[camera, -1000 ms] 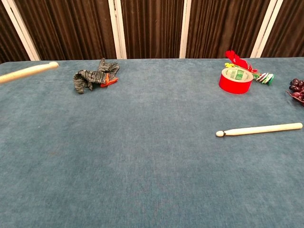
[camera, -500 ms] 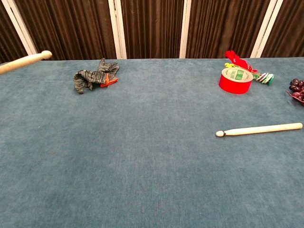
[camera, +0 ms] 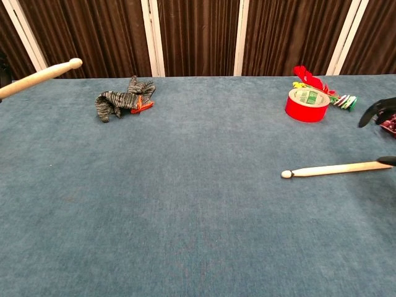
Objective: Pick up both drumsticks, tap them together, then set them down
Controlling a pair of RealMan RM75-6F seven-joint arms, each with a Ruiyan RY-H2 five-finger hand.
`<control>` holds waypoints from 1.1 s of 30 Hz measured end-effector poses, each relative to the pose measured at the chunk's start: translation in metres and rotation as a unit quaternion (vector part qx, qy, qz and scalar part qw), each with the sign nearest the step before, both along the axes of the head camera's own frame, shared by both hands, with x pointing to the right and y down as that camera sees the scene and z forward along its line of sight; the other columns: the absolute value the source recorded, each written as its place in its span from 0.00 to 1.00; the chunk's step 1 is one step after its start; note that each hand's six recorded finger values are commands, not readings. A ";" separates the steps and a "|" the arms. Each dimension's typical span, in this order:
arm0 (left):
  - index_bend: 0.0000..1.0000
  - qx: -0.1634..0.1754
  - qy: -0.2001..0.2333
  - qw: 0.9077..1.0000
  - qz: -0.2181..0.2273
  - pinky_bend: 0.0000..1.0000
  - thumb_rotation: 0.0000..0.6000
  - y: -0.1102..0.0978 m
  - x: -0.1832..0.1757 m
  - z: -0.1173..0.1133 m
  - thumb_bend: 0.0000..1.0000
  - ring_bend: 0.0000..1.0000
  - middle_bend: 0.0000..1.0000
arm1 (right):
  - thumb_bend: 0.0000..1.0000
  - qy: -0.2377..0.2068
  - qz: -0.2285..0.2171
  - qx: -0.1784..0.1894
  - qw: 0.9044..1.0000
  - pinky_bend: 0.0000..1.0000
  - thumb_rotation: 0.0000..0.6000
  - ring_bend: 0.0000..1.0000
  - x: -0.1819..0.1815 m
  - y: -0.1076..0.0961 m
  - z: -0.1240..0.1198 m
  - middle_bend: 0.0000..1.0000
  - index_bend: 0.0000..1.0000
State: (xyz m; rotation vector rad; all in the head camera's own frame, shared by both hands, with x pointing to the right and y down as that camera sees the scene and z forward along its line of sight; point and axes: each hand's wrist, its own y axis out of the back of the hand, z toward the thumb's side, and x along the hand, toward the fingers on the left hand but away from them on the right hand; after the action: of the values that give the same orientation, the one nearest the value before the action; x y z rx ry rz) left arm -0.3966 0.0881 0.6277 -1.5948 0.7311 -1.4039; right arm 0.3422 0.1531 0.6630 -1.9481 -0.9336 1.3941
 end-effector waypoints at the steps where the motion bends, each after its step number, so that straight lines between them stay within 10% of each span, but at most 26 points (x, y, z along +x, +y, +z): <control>1: 0.56 0.000 0.001 1.000 -0.002 0.06 1.00 -0.002 0.000 0.000 0.54 0.11 0.55 | 0.24 0.001 -0.003 -0.008 1.000 0.09 1.00 0.28 -0.003 -0.003 0.003 0.31 0.37; 33: 0.57 0.029 -0.001 0.999 -0.017 0.06 1.00 -0.016 -0.014 -0.024 0.54 0.11 0.55 | 0.24 0.096 -0.060 -0.028 0.993 0.09 1.00 0.37 -0.009 -0.021 0.053 0.43 0.46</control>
State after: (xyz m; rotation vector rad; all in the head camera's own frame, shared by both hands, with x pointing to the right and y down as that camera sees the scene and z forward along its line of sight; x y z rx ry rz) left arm -0.4106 0.0720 0.6034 -1.5434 0.7951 -1.3962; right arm 0.3329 0.1322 0.7159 -1.8381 -0.6850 1.5207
